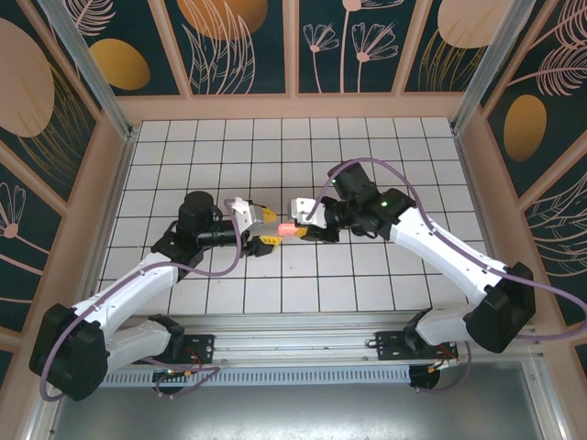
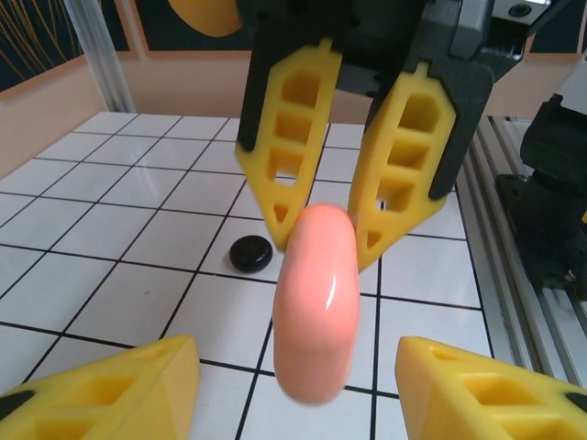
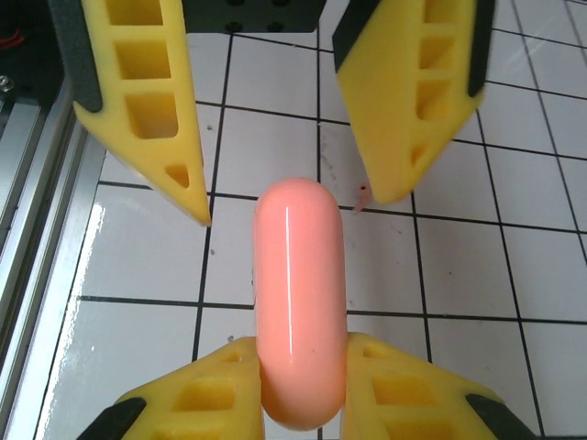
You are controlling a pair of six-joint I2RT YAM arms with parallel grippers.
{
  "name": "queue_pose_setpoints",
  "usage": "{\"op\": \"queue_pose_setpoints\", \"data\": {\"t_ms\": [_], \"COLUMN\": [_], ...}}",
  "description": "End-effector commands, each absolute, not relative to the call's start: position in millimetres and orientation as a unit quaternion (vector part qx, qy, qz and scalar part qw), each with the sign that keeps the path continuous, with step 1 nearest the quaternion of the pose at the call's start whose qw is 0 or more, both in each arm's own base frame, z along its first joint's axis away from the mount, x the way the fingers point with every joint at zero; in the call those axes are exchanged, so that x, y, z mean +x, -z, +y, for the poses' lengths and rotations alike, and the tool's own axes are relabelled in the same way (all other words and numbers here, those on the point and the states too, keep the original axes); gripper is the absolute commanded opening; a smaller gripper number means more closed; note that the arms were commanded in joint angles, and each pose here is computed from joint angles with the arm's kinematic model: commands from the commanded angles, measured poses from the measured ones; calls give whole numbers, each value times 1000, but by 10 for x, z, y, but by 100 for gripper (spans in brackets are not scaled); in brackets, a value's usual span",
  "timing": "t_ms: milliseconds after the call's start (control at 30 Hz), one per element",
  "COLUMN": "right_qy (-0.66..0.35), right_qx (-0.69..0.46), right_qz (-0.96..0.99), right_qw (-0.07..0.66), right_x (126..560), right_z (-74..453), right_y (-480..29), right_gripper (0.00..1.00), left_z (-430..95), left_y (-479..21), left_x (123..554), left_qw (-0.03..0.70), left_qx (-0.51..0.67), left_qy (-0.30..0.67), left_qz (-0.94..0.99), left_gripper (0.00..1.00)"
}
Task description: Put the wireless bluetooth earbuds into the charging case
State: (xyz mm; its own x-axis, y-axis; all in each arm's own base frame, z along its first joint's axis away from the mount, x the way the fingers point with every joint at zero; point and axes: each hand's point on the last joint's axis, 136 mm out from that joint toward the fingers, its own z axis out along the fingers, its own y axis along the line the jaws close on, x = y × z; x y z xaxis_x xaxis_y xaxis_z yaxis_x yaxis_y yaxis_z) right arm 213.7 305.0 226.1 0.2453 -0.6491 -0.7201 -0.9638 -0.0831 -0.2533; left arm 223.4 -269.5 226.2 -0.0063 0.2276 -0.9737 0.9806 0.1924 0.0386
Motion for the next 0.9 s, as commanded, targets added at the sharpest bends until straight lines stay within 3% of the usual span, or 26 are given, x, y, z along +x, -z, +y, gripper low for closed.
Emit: {"op": "queue_pose_setpoints", "data": {"t_ms": [0, 367, 867], "right_qy": [-216, -239, -254], "right_qx": [-721, -731, -731], "right_qz": [553, 515, 507], "right_qw": [358, 377, 378], "right_x": [2119, 2062, 2020], "right_z": [3103, 3195, 3216], "right_y": [-2331, -2489, -2490], "right_gripper": [20, 21, 22], "left_z": [-2741, -2797, -2795], "left_y": [-2363, -2307, -2364], "left_x": [2171, 2114, 2103], "left_qw": [493, 474, 483], "left_qx": [528, 535, 534], "left_qy": [389, 409, 407], "left_qz": [571, 567, 563], "left_gripper": [57, 50, 21]}}
